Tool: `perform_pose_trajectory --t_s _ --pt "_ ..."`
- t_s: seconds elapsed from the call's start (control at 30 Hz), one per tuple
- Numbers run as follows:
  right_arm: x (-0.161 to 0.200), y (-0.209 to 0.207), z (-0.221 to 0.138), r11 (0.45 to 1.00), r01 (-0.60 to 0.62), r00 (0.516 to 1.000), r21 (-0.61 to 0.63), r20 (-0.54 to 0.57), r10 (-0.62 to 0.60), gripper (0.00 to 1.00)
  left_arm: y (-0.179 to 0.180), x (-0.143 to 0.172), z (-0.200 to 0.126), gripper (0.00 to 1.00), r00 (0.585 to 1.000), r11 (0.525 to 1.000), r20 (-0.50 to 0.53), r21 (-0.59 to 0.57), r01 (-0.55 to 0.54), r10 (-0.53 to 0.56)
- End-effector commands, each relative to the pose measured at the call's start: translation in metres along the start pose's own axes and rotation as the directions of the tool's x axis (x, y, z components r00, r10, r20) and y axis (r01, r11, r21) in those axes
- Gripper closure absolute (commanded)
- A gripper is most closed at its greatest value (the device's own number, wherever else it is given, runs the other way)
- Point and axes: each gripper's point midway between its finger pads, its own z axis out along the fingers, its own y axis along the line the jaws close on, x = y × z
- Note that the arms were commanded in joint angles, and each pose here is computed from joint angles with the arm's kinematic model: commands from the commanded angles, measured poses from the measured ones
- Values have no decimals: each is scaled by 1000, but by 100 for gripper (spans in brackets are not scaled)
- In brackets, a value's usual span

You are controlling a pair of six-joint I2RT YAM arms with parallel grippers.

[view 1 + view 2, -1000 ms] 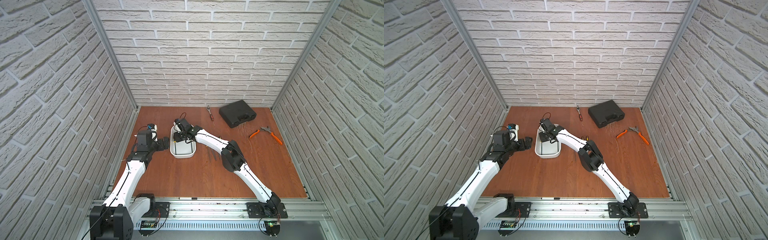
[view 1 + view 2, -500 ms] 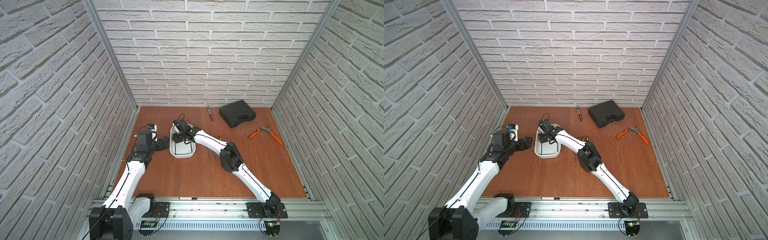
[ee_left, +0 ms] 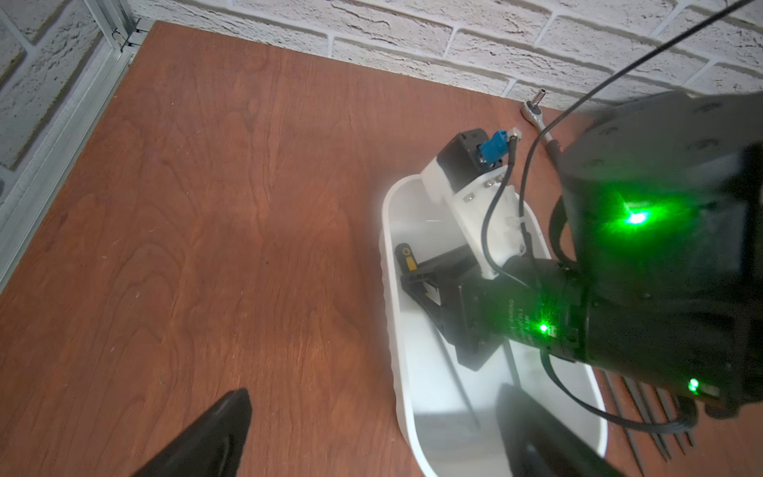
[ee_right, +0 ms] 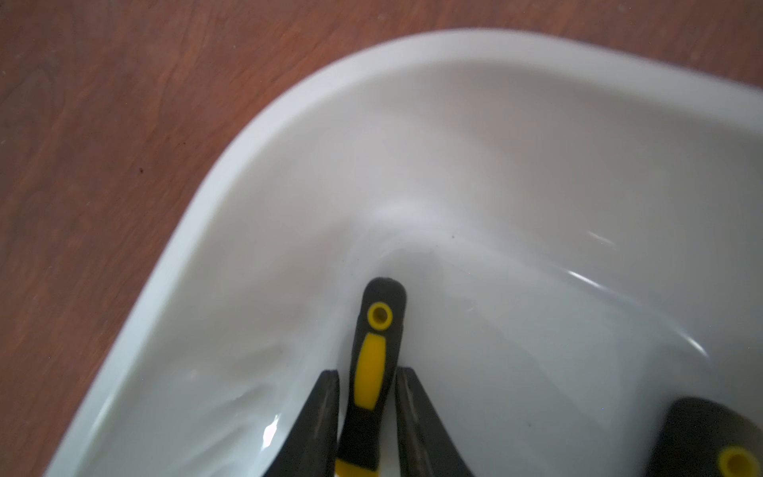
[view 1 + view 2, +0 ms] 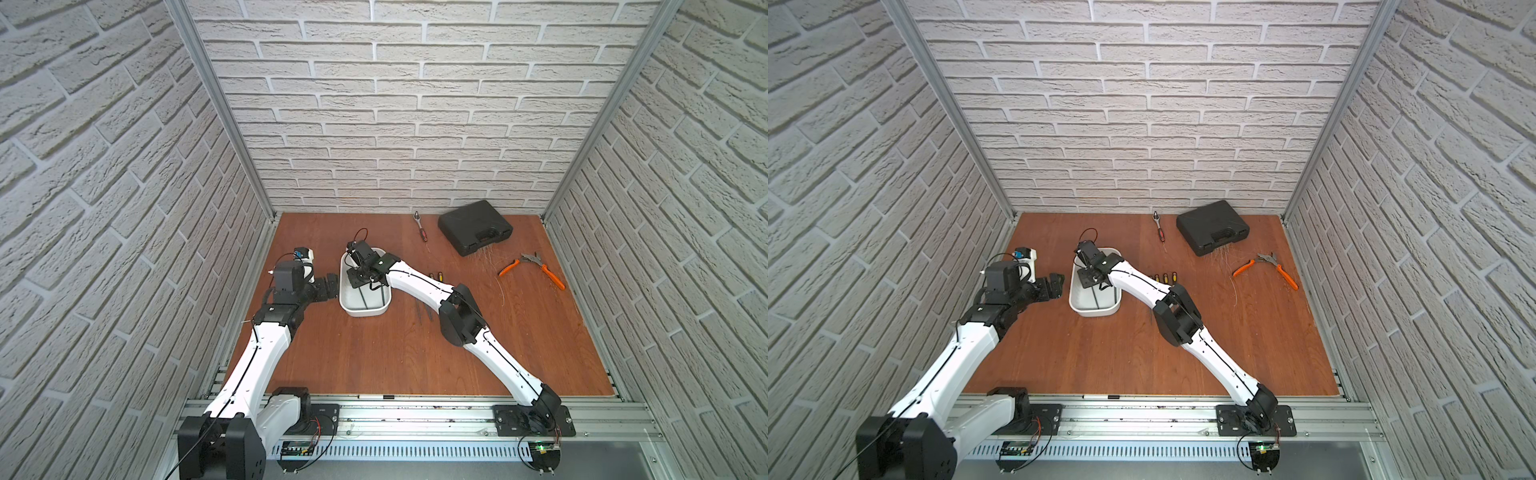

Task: Take the file tool out of the storage box
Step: Pick up the file tool from the storage box.

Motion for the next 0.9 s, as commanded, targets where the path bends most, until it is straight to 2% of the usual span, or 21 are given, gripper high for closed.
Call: perform_pose_trajectory --t_s 0.0,0.07,0.17,0.23,0.37,0.6,0.73,0.87 --pt "15 -8 2 998 24 998 53 -51 -21 68 -1 -6 -4 2 999 1000 41 -1 -9 9" --pt "18 -9 3 998 25 998 57 -63 -22 69 -1 -6 -4 2 999 1000 42 -2 -10 11" --pt "20 -9 3 998 15 997 54 -71 -11 87 -1 -6 -4 2 999 1000 42 -3 -11 11" --pt "14 -5 -1 999 5 998 36 -56 -3 94 0 -5 -3 1 999 1000 38 -4 -11 11" --pt "-12 5 -21 1000 -30 999 -4 22 30 96 -1 -6 -2 2 999 1000 35 -4 -12 12" --pt "-74 18 -85 994 -72 979 -85 186 87 97 0 -7 -2 1 999 1000 39 -6 -15 15" --pt "-97 9 -126 992 -88 960 -93 256 109 97 -1 -6 -1 1 999 1000 36 -1 -13 13" --pt "-97 -20 -158 987 -144 943 -65 292 157 98 -3 -6 1 1 999 1000 30 11 -12 12"
